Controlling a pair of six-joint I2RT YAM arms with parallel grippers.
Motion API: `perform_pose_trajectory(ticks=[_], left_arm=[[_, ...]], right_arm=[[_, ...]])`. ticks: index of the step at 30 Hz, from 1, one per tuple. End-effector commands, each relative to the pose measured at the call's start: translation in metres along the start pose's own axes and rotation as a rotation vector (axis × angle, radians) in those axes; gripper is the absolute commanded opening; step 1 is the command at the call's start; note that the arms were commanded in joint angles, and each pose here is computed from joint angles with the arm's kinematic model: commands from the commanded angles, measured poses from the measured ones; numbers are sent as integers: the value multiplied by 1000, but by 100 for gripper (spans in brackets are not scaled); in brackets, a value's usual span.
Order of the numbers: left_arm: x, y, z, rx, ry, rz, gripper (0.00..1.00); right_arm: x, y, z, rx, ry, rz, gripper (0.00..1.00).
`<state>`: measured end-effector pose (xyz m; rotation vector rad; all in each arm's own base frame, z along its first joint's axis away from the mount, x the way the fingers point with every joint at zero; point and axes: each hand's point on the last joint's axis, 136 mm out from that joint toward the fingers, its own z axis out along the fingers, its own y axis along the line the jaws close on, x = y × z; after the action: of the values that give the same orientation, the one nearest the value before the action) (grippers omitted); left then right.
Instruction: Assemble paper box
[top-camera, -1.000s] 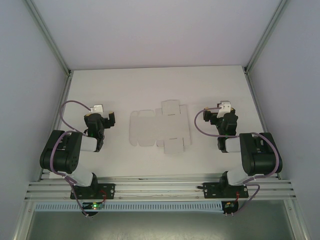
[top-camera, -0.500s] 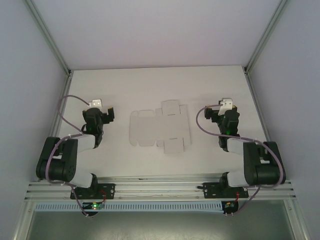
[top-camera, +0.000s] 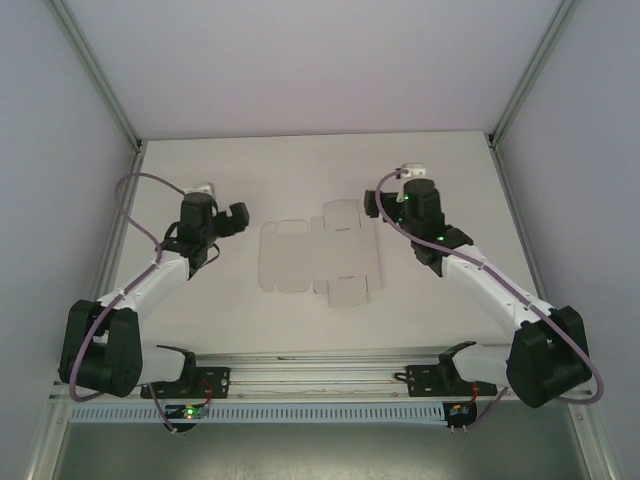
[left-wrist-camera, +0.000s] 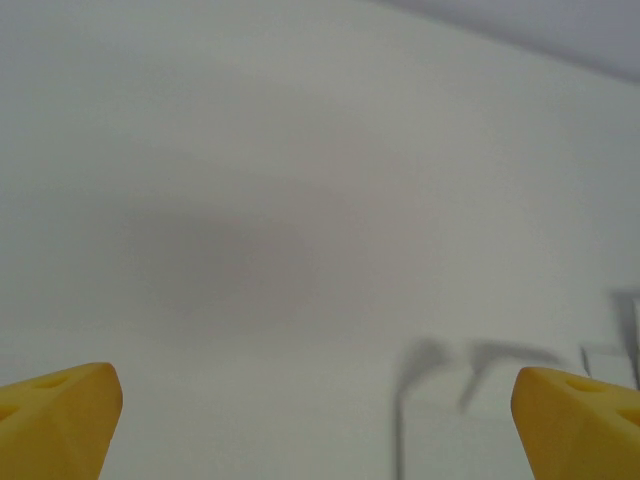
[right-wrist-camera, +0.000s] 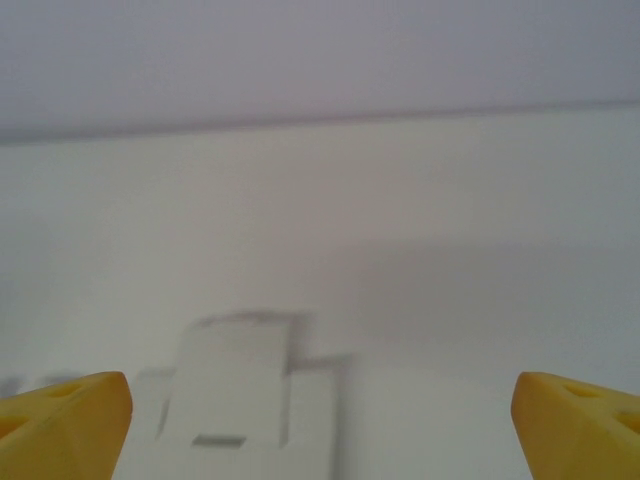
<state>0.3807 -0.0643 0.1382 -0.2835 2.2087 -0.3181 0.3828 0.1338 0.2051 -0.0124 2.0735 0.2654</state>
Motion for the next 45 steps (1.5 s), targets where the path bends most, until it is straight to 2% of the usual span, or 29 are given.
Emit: perform_pose_trajectory(ticks=[1,2,3,7,15,25,36,45], left_arm=[[34,-15,-4,14,141,-57,100],[39,-19,-3,21,156,-52,100],[42,-23,-2,37,163,-48,100],[51,-37,-1,94,176,-51,100],[65,-40,2,109,227,-63,100],[82,-52,12,179,295,-89,100],[85,-101,25,454,344,-190,100],[89,-113,32,529,364,-226,100]], right_arm=[[63,19,12,-39,225,76,91],[70,31,16,-79,246,75,84],[77,41,19,-114,273,69,82],[108,63,33,-179,374,56,81],[160,45,59,-92,500,103,80],[218,19,66,-116,595,229,80],[244,3,60,-106,622,268,79],[253,2,58,-122,632,277,79]])
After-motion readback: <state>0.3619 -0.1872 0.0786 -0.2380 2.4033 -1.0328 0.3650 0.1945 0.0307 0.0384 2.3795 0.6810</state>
